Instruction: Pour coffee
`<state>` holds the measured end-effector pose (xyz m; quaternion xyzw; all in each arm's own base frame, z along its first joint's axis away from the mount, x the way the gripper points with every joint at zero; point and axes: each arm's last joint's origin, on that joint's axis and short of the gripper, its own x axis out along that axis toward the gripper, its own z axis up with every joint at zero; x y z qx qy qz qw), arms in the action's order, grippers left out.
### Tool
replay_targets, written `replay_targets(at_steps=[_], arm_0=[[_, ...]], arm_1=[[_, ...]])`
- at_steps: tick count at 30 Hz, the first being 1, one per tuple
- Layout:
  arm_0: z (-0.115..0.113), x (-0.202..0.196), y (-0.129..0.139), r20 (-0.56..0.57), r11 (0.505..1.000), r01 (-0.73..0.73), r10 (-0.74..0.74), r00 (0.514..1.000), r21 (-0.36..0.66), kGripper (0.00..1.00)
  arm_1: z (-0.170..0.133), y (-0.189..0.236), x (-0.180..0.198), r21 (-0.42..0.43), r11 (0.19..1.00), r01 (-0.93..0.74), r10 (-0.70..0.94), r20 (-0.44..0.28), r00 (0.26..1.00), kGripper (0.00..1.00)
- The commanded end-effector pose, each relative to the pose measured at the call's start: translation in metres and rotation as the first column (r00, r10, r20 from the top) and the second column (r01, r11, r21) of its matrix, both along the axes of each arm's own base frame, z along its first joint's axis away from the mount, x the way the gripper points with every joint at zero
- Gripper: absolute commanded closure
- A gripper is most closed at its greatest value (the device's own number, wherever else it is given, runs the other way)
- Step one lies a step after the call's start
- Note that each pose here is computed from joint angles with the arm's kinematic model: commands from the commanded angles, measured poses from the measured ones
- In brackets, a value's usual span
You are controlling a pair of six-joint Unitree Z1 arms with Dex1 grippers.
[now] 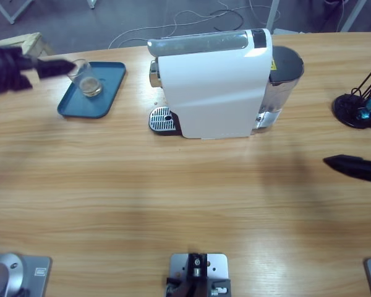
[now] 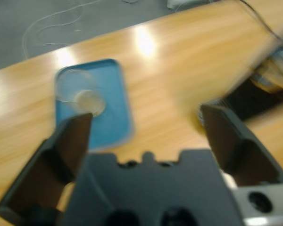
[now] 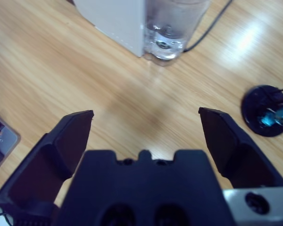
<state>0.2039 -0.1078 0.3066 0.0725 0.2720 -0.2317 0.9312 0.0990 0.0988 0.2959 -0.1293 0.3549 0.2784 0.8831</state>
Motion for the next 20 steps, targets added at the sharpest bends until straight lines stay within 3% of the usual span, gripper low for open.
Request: replay_targets(at_steps=[1,5,10,20], arm_0=[[0.001,-0.101,-0.013,-0.162,0.94,0.342,-0.334,0.929,0.021,0.018],[0.003,-0.115,-0.011,-0.153,0.913,0.407,-0.406,0.901,-0.023,0.018],[-0.01,-0.127,0.004,-0.158,0.918,0.395,-0.395,0.905,-0.036,0.003],[-0.009,-0.127,0.013,-0.144,0.937,0.347,-0.351,0.925,-0.05,0.0]], arm_1=[[0.018,-0.025,-0.019,0.033,0.997,0.066,-0.067,0.055,0.996,0.0],[0.022,-0.027,-0.018,0.004,0.995,0.096,-0.096,0.072,0.993,0.0],[0.022,-0.028,-0.018,0.0,0.996,0.095,-0.094,0.079,0.992,0.0],[0.022,-0.028,-0.019,-0.003,0.995,0.097,-0.096,0.082,0.992,0.0]])
